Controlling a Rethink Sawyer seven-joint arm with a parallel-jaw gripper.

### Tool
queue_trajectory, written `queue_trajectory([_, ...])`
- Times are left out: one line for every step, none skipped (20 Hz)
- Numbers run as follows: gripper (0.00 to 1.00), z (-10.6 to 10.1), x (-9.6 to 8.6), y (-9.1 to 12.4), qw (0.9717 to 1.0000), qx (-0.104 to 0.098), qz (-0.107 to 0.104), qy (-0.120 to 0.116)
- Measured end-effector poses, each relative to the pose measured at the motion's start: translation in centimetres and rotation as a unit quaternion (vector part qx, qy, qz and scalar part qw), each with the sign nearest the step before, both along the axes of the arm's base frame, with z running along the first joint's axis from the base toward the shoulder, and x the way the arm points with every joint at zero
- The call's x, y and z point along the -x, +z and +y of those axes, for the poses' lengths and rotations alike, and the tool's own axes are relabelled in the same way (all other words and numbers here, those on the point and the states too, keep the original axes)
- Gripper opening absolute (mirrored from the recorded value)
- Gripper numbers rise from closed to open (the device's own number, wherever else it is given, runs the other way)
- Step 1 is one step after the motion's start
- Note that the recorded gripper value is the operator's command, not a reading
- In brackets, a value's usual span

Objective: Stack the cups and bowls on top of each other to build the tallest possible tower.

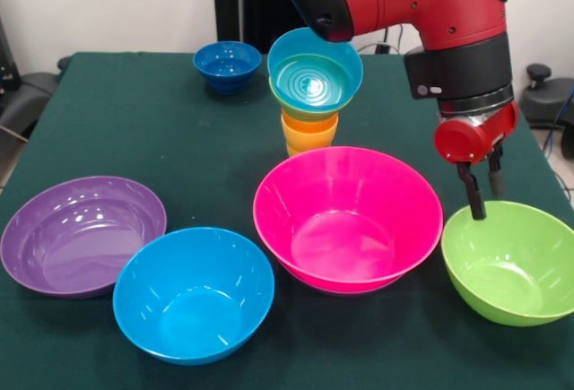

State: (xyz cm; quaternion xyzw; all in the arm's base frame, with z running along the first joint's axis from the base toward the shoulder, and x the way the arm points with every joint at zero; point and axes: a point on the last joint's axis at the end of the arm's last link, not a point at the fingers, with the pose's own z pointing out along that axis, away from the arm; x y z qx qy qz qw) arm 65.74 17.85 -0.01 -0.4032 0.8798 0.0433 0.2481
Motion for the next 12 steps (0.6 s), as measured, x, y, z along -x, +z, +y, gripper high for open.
queue_trajectory([1.00, 0.1, 0.1, 0.0, 1.0000, 0.001, 0.001, 0.002])
queue_trajectory([1.00, 0.3, 0.3, 0.0, 1.0000, 0.001, 0.001, 0.003])
queue_trajectory([1.00, 0.5, 0.6, 0.0, 1.0000, 0.001, 0.003, 0.006])
queue_trajectory([1.00, 0.7, 0.8, 0.1, 1.0000, 0.002, 0.005, 0.008])
queue_trajectory([1.00, 0.7, 1.0, 0.1, 0.9999, 0.002, 0.005, 0.009])
queue_trajectory([1.00, 0.8, 1.1, 0.2, 0.9999, 0.002, 0.006, 0.010])
queue_trajectory([1.00, 0.8, 1.2, 0.2, 0.9999, 0.002, 0.007, 0.011])
queue_trajectory([1.00, 0.8, 1.3, 0.3, 0.9999, 0.003, 0.007, 0.011])
queue_trajectory([1.00, 0.8, 1.4, 0.3, 0.9999, 0.003, 0.007, 0.011])
queue_trajectory([1.00, 0.7, 1.6, 0.3, 0.9999, 0.005, 0.009, 0.012])
queue_trajectory([1.00, 0.7, 1.7, 0.2, 0.9998, 0.007, 0.010, 0.013])
queue_trajectory([1.00, 0.6, 1.9, 0.0, 0.9998, 0.010, 0.011, 0.014])
